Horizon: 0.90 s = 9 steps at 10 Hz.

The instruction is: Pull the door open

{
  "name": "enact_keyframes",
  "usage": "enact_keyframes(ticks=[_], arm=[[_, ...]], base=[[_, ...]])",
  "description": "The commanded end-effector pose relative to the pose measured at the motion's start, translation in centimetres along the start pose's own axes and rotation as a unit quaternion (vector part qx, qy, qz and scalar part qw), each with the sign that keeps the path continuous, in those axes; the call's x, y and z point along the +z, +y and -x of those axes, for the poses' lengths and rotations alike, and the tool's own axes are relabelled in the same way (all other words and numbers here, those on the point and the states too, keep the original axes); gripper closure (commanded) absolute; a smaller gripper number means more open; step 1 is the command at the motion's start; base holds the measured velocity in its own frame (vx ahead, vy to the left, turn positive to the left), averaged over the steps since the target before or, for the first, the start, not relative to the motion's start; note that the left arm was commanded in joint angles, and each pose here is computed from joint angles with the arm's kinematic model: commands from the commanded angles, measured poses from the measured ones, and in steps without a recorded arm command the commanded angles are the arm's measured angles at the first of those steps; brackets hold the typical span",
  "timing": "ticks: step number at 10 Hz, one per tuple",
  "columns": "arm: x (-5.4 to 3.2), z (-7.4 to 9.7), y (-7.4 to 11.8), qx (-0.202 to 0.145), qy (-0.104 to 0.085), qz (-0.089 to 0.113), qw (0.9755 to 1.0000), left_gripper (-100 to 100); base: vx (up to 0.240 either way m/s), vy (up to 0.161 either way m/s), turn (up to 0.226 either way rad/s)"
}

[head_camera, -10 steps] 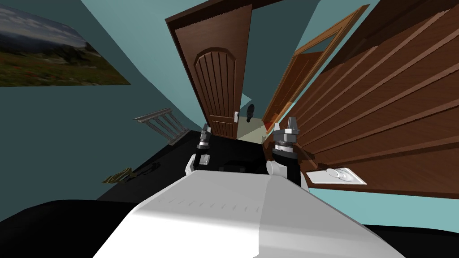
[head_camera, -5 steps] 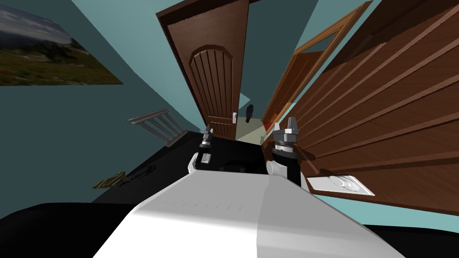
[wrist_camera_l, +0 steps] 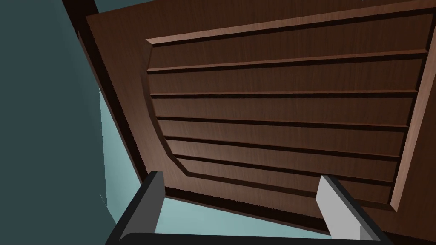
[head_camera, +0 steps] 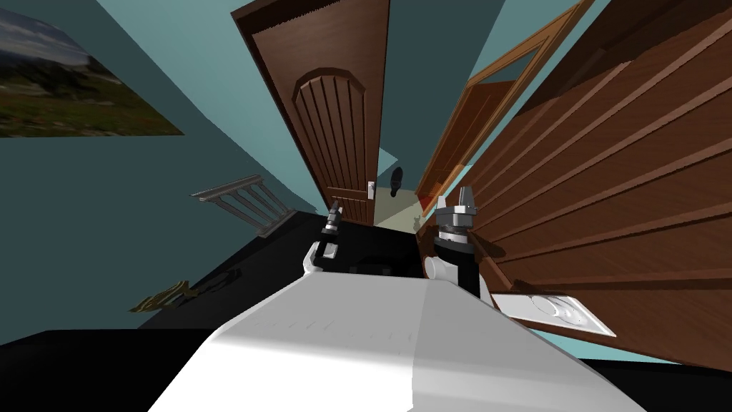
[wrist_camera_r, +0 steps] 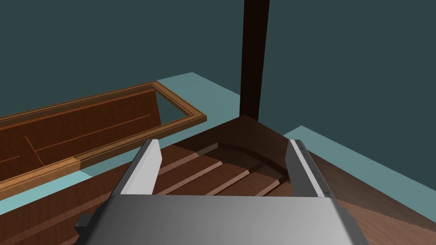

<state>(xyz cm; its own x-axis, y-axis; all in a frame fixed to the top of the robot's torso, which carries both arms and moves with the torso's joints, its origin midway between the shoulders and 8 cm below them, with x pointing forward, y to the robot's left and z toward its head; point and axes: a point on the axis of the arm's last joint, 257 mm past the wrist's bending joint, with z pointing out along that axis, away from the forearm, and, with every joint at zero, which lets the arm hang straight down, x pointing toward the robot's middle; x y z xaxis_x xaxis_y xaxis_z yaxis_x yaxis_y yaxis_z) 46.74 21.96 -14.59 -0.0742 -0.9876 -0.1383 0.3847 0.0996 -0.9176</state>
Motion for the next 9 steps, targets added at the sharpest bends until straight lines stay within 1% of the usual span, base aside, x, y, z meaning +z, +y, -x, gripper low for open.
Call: enact_keyframes(ticks=[1,5,9], arm=[[0.03,-0.1,1.3,-0.007,0.004,0.013,0.9999,-100],[0.43,-0.5,4.2,-0.021,0.012,0.044,0.9987,-100],[0.71,-0.9,6.9,-0.034,0.019,0.074,0.9965,-100]], base=[[0.106,-0.054,-0.015],[0.098,-0.07,-0.015],[0.107,-0.058,-0.013]])
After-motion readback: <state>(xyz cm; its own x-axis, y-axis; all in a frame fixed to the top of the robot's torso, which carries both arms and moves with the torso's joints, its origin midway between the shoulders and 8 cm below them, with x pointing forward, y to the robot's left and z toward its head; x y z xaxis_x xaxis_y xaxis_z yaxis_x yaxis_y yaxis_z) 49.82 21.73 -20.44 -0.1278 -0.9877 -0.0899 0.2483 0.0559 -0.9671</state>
